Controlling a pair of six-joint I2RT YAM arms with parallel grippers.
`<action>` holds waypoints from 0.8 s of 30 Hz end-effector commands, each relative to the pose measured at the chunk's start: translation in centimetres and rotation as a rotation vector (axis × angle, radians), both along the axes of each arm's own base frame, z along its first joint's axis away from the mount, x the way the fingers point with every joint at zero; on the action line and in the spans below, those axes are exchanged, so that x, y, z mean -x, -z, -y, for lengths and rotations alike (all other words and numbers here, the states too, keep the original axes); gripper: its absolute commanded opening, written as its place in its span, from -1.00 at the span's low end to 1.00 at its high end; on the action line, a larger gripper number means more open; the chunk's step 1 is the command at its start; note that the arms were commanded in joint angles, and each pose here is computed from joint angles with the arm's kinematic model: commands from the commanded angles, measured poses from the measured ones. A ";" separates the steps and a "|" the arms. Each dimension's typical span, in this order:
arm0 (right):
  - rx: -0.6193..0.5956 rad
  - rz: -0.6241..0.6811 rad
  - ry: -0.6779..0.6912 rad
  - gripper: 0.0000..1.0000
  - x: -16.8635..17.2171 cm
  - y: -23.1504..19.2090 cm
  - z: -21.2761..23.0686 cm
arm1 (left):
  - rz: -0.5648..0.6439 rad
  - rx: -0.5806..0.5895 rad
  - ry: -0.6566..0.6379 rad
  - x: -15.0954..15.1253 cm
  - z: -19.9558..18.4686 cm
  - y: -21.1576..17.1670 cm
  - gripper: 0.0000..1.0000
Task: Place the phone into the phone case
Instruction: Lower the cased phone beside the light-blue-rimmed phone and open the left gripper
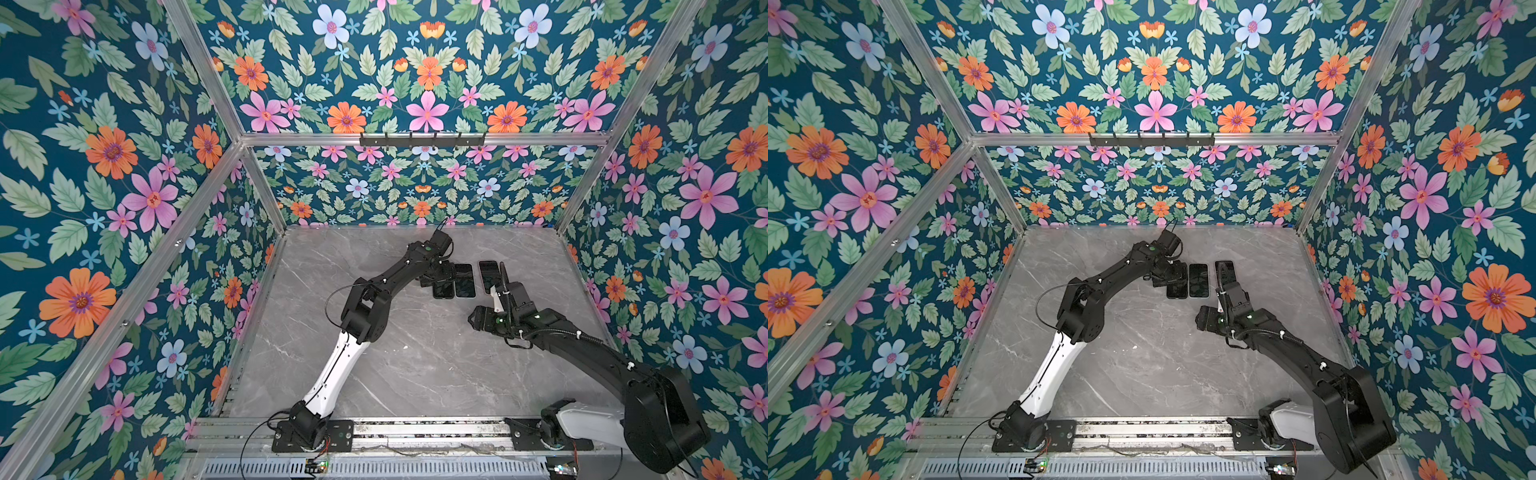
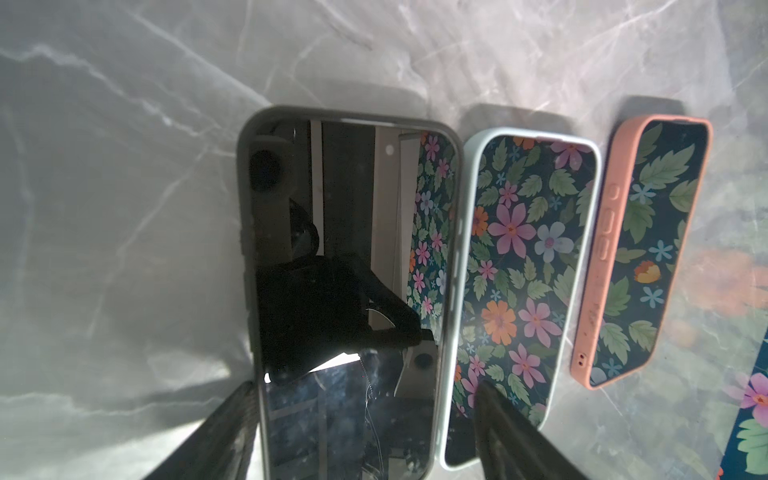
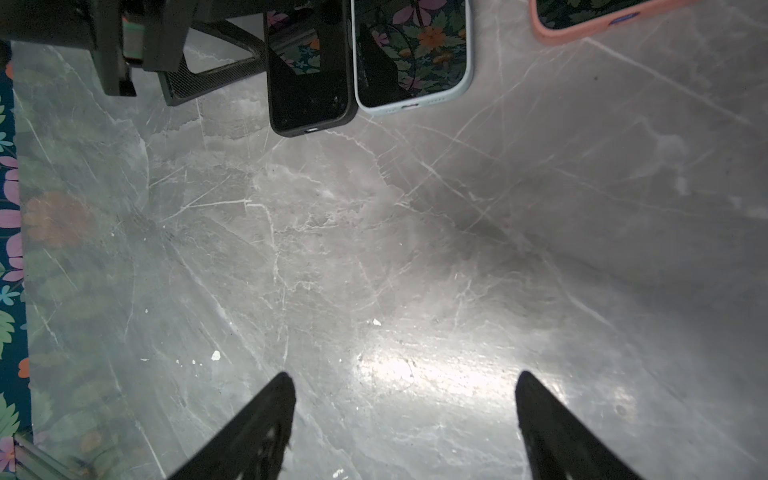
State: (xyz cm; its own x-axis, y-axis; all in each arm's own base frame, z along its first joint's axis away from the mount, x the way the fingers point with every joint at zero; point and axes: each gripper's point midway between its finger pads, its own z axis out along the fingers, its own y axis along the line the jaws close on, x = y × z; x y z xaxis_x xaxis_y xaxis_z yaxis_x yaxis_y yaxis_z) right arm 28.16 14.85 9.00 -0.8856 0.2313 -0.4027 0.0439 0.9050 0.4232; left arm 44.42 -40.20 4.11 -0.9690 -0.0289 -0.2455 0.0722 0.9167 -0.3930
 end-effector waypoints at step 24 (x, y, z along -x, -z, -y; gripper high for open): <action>0.002 0.006 0.011 0.66 0.1 -0.3 0.2 | -0.010 0.084 0.036 0.7 2.3 -0.2 0.59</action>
